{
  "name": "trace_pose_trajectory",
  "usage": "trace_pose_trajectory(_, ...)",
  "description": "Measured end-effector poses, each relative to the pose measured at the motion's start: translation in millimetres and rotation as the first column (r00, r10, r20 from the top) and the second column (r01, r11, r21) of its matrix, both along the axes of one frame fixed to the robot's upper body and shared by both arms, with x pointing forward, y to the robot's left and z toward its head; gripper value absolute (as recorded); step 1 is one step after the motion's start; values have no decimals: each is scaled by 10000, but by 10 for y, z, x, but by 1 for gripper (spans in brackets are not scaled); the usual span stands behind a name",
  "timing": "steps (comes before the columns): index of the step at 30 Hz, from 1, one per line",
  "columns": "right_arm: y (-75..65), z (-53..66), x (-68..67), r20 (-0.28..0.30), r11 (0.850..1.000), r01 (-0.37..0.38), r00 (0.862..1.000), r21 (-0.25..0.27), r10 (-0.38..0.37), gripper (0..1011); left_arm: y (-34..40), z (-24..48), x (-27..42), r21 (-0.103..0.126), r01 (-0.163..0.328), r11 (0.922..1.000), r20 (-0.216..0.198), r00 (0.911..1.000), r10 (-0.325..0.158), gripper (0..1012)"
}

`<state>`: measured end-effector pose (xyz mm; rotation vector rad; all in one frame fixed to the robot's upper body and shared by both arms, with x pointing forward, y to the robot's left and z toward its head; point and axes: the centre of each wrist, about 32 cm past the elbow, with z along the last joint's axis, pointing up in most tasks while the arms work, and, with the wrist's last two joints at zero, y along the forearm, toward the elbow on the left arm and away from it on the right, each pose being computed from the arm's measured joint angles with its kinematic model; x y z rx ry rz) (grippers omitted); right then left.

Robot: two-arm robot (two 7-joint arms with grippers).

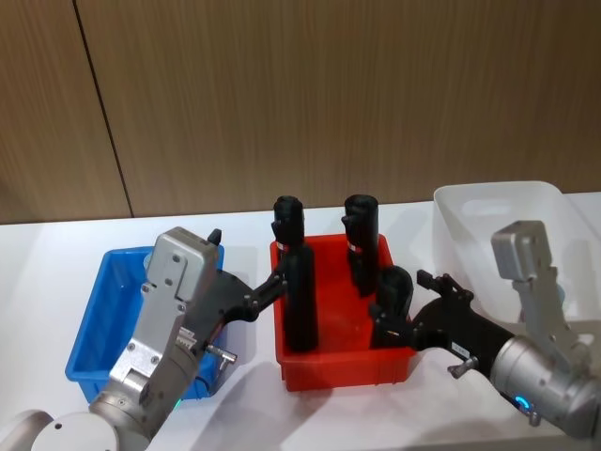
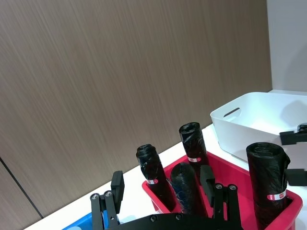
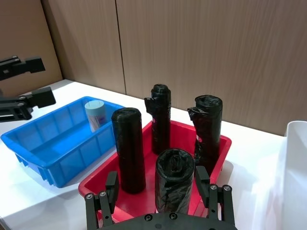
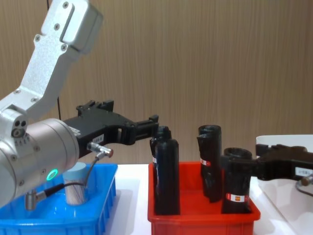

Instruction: Pick the cotton swabs from the blue box and place them into the white box.

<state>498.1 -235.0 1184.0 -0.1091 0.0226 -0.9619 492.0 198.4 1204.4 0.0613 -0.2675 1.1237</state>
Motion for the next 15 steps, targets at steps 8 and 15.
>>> trace_pose_trajectory(8, 55, -42, 183, -246, 9999, -109, 9996, -115, 106, 1002, 0, 0, 0, 0, 1, 10000, 1, 10000, -1, 1004)
trace_pose_trajectory(15, 72, -75, 294, -388, 9998, -60, 9992, -195, 52, 1002, 0, 0, 0, 0, 1, 10000, 1, 10000, -1, 1004)
